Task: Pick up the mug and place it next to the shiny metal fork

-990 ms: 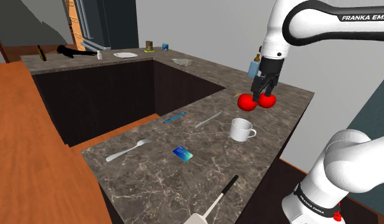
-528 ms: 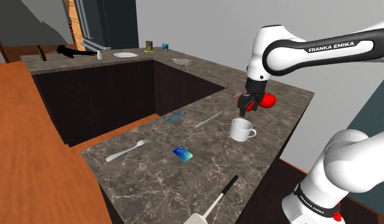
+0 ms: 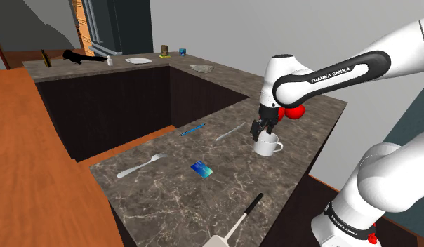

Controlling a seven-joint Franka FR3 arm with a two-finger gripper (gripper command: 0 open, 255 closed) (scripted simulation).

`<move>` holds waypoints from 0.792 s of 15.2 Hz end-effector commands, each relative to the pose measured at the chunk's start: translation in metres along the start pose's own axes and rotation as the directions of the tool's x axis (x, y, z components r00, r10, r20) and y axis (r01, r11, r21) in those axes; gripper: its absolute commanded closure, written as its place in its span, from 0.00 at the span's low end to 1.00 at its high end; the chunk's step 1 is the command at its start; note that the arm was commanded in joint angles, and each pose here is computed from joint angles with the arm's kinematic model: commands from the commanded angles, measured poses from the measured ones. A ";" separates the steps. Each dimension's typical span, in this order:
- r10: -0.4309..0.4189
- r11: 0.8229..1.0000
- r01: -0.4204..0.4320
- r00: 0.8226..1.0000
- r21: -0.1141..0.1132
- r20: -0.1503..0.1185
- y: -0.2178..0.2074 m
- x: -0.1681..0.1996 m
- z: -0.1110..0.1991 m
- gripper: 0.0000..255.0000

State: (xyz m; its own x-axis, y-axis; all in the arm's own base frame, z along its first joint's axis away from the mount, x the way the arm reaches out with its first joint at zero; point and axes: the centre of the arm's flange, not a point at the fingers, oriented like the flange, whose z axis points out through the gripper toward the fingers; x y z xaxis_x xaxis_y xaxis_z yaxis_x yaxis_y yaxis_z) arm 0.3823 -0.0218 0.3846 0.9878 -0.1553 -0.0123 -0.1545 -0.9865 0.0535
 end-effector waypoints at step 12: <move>0.000 1.000 0.000 1.000 0.000 -0.002 0.000 0.001 0.035 0.00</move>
State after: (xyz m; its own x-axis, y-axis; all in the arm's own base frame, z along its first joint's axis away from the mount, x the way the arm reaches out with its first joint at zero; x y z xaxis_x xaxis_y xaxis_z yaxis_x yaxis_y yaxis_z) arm 0.3830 -0.0233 0.3496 0.9878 -0.1555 -0.0106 -0.1547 -0.9865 0.0537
